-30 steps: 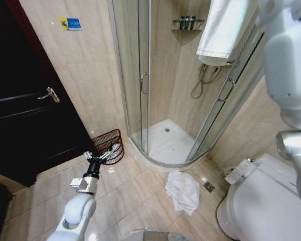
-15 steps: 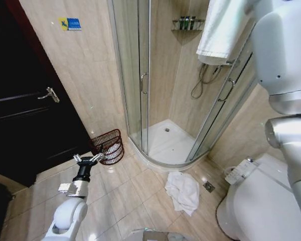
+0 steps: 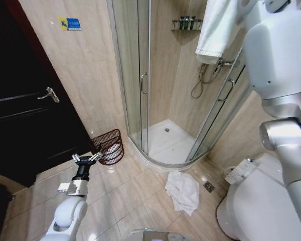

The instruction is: Discard the used towel into the hamper.

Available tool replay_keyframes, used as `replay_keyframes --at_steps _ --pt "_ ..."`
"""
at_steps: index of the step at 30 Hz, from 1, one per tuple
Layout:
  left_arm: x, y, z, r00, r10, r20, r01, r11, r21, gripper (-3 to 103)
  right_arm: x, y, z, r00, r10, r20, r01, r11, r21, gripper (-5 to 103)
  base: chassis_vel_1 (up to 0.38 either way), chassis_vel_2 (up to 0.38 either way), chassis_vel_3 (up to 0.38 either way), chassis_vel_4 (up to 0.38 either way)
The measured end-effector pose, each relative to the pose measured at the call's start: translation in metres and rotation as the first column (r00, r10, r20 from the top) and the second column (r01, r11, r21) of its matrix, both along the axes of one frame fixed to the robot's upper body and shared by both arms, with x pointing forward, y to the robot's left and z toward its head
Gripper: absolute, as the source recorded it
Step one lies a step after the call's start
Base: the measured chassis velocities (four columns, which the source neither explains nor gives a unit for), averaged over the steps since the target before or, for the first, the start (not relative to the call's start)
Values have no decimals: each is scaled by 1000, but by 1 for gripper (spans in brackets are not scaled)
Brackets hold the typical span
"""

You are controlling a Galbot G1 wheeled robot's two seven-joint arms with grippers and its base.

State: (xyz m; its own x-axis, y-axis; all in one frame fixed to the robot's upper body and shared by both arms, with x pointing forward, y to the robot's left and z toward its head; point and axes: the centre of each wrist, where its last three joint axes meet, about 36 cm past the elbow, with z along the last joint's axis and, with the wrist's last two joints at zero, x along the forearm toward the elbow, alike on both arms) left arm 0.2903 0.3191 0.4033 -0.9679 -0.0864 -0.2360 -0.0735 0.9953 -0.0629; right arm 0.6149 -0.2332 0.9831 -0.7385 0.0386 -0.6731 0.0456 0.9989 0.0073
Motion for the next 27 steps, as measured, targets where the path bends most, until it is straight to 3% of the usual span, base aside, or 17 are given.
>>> replay_keyframes --at_steps 1,4,5,7,18,27 --pt "1 0 0 1000 1 2 -1 1000 1 100 1 1 -1 1000 2 -2 -2 1000 4 25 0 0 0 0" --pt "2 1 0 1000 5 3 -5 1000 2 100 2 1 -2 1000 1 -3 -1 1000 7 25 0 0 0 0" --pt "3 1 0 1000 11 3 -11 1000 3 100 4 2 -3 1000 1 -5 -1 1000 12 14 0 0 0 0" --pt "2 3 0 1000 15 0 -15 1000 5 100 5 2 -7 1000 0 -10 1 1000 15 7 0 0 0 0" --pt "-2 7 -1 1000 21 2 -21 1000 16 100 2 2 -31 1000 -2 -24 2 1000 13 4 0 0 0 0" --pt "-4 7 -3 1000 21 1 -21 1000 15 100 -2 -8 -83 996 19 -86 -20 1000 -13 4 0 0 0 0"
